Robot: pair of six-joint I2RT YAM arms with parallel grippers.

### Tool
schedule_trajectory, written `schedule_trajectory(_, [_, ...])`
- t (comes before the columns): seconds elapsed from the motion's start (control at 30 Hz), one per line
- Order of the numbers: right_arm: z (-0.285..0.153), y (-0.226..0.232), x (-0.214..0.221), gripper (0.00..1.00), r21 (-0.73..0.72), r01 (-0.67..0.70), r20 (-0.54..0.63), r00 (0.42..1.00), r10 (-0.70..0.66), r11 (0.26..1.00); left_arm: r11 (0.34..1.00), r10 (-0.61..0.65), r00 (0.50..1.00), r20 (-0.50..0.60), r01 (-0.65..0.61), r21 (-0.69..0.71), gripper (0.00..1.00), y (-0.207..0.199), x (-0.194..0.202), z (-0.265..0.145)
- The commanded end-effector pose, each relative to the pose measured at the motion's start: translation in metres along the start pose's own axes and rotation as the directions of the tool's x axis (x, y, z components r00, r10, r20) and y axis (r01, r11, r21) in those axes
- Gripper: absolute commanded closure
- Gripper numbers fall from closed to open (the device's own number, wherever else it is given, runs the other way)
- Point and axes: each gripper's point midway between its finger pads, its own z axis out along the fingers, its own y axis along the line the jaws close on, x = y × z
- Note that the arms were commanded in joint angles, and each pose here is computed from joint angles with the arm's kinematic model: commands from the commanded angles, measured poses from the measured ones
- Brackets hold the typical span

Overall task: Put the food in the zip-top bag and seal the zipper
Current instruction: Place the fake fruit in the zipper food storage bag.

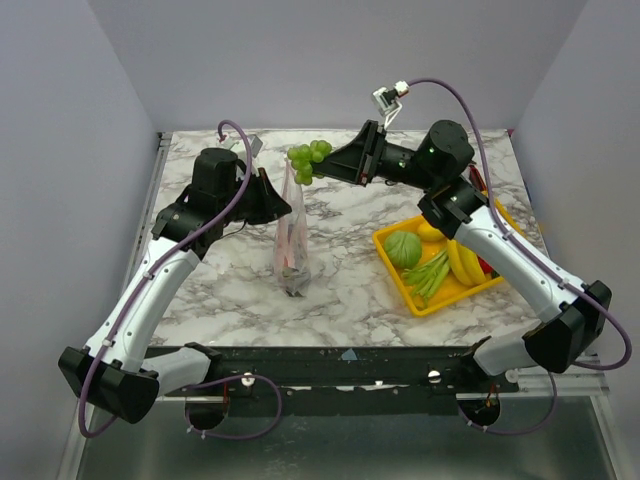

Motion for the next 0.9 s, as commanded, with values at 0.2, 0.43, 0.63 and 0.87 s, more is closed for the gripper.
schedule_trajectory(0.2, [0.026,0.003,0.012,1.00,-0.116,-0.055,-0.043,0.998,0.050,0.992,1.000,-0.003,1.000,0.019,0.003,0.031,1.00,-0.009,-0.008,-0.001])
schedule_trajectory(0.43, [0.039,-0.033,0.033,1.00,-0.045,-0.112,-0.085,0.991,0.108,0.993,0.999,-0.001,1.000,0.023,0.000,0.036,1.00,-0.010,-0.009,-0.003])
schedule_trajectory(0.63, [0.039,-0.063,0.053,1.00,0.040,-0.153,-0.102,0.982,0.157,0.987,1.000,0.007,0.999,0.044,-0.008,0.026,1.00,-0.010,-0.012,-0.008])
schedule_trajectory(0.87, [0.029,-0.096,0.067,1.00,0.211,-0.106,-0.121,0.984,0.134,0.972,1.000,0.022,0.996,0.081,-0.021,-0.005,1.00,-0.006,-0.017,-0.015])
